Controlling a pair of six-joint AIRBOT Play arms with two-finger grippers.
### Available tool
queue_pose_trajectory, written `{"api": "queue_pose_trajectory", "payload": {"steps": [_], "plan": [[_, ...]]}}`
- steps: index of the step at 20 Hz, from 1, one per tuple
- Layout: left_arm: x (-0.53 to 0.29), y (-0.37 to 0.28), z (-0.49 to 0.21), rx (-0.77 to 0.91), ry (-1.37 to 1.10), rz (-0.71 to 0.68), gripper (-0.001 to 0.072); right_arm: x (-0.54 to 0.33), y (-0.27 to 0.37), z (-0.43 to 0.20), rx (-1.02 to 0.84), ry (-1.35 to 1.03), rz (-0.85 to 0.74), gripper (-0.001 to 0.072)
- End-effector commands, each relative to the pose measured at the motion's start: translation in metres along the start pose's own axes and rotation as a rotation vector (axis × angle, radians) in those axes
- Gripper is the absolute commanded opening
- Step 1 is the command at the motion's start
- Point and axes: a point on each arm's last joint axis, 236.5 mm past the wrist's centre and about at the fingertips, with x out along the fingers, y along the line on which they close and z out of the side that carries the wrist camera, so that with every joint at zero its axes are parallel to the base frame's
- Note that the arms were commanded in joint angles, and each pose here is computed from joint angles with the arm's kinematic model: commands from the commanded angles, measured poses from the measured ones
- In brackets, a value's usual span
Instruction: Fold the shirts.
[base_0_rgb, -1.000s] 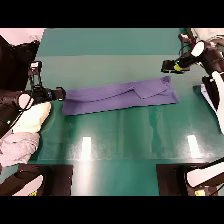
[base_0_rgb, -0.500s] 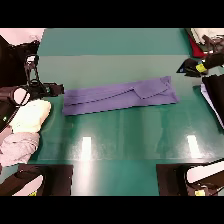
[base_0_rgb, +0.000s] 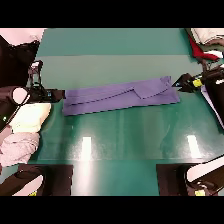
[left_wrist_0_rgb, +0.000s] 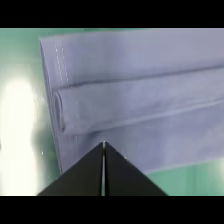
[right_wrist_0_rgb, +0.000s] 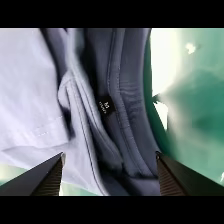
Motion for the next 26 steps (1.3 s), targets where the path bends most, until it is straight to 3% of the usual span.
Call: {"api": "queue_pose_trajectory", "payload": {"steps": [1, 9, 14, 16, 17, 20, 21, 23, 26], "plan": [[0.0, -0.002, -0.015, -0.014, 0.064, -0.008, 0.0026, 0.025, 0.005, -0.007, -0.026, 0.053, 0.037, 0.0655], [-0.001, -0.003, -0.015, -0.017, 0.065, -0.01, 0.0025, 0.036, 0.011, -0.003, -0.027, 0.049, 0.082, 0.0656], [-0.001, -0.005, -0.016, -0.026, 0.069, -0.022, 0.0025, 0.052, 0.026, 0.003, 0.033, 0.044, 0.212, 0.0649], [-0.001, -0.006, -0.016, -0.028, 0.069, -0.026, 0.0025, 0.055, 0.023, 0.002, 0.04, 0.052, 0.213, 0.0568], [-0.001, -0.006, -0.016, -0.028, 0.07, -0.025, 0.0026, 0.056, 0.022, 0.002, 0.04, 0.051, 0.21, 0.0488], [-0.001, -0.008, -0.016, -0.036, 0.069, -0.034, 0.0025, 0.056, 0.021, 0.003, -0.006, 0.045, 0.204, 0.007], [-0.001, -0.012, -0.016, -0.048, 0.07, -0.047, 0.0024, 0.055, 0.022, 0.002, -0.016, 0.048, 0.206, 0.0018], [0.0, -0.024, -0.016, -0.076, 0.078, -0.09, 0.0024, 0.05, 0.028, 0.0, -0.033, 0.064, 0.217, 0.0017], [0.007, -0.073, -0.012, 0.06, 0.103, -0.163, 0.0023, 0.025, 0.056, 0.004, -0.115, 0.067, 0.224, 0.0016]]}}
